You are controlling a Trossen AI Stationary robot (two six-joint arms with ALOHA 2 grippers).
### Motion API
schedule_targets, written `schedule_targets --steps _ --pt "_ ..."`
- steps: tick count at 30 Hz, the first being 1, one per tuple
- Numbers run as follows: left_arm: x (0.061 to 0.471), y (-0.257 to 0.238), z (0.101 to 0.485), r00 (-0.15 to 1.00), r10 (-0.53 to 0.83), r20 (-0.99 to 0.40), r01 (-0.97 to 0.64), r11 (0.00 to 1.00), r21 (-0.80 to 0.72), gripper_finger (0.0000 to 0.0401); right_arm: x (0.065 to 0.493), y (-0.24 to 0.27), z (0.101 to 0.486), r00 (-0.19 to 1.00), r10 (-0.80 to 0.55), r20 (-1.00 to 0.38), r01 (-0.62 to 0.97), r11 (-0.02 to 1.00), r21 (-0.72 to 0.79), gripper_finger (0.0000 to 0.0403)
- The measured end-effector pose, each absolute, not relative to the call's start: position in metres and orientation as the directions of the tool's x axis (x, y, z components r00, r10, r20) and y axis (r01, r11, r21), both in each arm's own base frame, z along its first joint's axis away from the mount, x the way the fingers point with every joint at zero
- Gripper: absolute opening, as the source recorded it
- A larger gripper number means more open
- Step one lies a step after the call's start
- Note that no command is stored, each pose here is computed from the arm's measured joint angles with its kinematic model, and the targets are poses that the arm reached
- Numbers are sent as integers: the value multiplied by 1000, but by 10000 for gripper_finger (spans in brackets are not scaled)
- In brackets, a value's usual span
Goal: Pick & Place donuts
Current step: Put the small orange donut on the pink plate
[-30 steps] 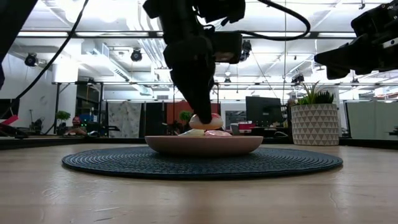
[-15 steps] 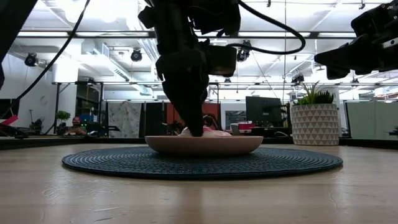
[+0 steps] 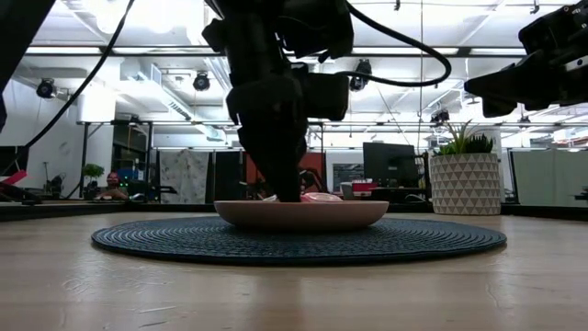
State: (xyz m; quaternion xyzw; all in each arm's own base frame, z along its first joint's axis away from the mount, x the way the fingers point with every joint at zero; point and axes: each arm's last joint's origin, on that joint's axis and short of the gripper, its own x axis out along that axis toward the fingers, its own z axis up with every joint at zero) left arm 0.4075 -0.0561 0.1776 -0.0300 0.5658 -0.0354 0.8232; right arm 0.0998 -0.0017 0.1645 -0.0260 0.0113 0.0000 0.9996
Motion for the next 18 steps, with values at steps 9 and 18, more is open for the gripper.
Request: schedule_targets --steps 9,18 --pt "408 -57 178 358 -108 -927 29 994 -104 182 100 -2 164 1000 0 -23 -1 999 -52 8" --pt "408 -57 178 360 -120 -925 36 993 -115 197 100 -2 164 1000 -1 -23 0 999 -52 8"
